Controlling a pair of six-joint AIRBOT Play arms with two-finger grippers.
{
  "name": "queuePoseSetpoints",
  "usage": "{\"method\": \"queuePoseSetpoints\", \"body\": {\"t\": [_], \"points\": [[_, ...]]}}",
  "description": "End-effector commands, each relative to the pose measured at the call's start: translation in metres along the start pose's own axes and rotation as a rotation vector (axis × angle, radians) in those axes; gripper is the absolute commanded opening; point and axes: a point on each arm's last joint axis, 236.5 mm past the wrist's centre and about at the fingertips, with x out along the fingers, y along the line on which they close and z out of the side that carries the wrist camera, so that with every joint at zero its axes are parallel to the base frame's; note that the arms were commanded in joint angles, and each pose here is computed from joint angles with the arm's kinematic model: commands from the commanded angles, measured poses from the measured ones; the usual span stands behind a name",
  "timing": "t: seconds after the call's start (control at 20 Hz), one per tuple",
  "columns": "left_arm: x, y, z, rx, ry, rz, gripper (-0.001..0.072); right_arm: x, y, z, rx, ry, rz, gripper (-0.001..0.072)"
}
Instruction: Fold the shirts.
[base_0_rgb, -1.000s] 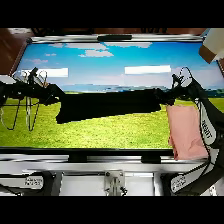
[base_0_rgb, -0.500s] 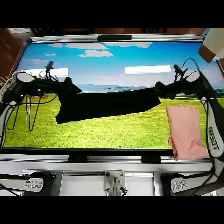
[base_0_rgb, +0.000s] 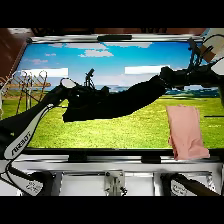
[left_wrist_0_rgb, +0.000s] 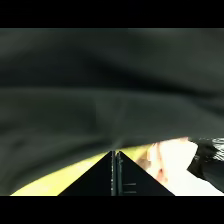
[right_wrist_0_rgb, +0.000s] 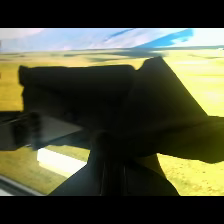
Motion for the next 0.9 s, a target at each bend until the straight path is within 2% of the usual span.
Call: {"method": "queuePoseSetpoints", "body": {"t": [0.0, 0.3, 0.5, 0.7, 0.85], "points": [[0.031, -0.016, -0.009, -0.019, 0.003, -0.021, 0.0028, -0.017, 0.035, -0.014, -0.033, -0.002, 0.029, 0.0062], [0.067, -0.007, -0.036, -0.092, 0.055, 0.004, 0.0028, -0.036, 0.051, -0.016, -0.041, -0.041, 0.042, 0.0062], [0.076, -0.006, -0.027, -0.098, -0.005, 0.013, 0.0028, -0.041, 0.054, -0.017, -0.040, -0.048, 0.043, 0.0063], [0.039, -0.003, -0.002, -0.070, -0.031, 0.014, 0.0026, -0.037, 0.048, -0.010, -0.037, -0.068, 0.029, 0.0062], [-0.022, -0.005, 0.015, 0.067, -0.049, 0.092, 0.0026, -0.010, 0.050, -0.003, -0.015, -0.054, 0.060, 0.0062]]}}
